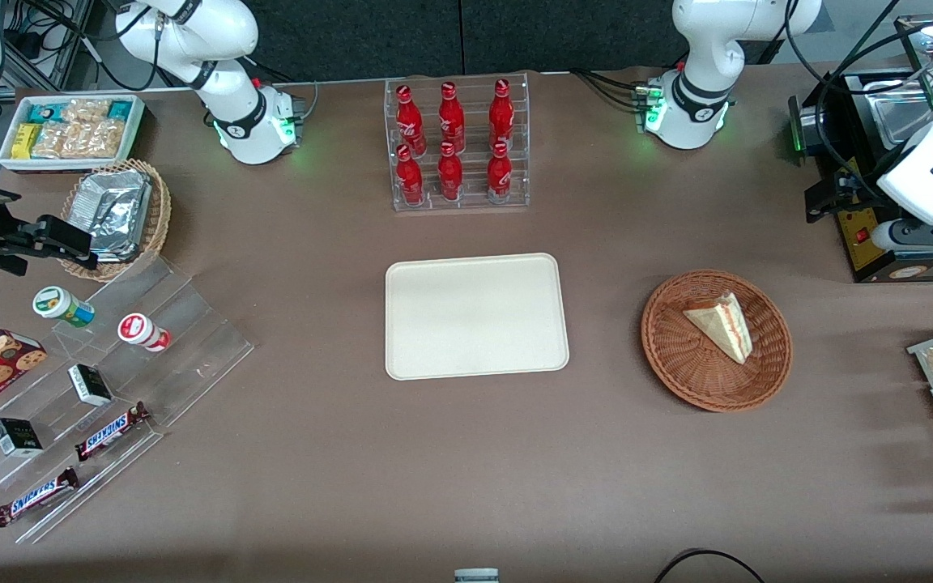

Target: Place sandwich from basket to tray

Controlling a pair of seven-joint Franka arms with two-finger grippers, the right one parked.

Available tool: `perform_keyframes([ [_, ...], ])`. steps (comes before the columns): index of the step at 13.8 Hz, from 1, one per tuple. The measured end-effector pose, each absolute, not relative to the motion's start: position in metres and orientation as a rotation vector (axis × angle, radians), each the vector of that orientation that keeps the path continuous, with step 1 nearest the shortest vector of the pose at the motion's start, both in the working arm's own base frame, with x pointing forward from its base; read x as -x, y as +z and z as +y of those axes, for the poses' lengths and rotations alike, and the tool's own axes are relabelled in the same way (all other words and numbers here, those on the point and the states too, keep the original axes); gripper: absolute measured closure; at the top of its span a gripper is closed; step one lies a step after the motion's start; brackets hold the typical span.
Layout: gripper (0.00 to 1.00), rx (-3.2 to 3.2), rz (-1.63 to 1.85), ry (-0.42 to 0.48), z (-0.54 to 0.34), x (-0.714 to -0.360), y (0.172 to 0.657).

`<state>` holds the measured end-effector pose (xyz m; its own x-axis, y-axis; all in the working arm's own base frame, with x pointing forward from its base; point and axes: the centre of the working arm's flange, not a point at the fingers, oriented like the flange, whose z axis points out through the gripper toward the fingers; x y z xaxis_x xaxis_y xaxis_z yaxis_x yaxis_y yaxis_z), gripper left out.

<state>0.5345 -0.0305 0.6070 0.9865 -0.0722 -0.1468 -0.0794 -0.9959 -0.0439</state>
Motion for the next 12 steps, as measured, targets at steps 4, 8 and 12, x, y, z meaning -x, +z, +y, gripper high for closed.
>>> perform_keyframes([
  [4,0.00,3.079,0.120,0.247,-0.031,-0.538,0.599],
  [8,0.00,3.070,0.039,0.290,-0.033,-0.554,0.568],
  [12,0.00,3.047,-0.284,0.227,-0.034,-0.567,0.507],
])
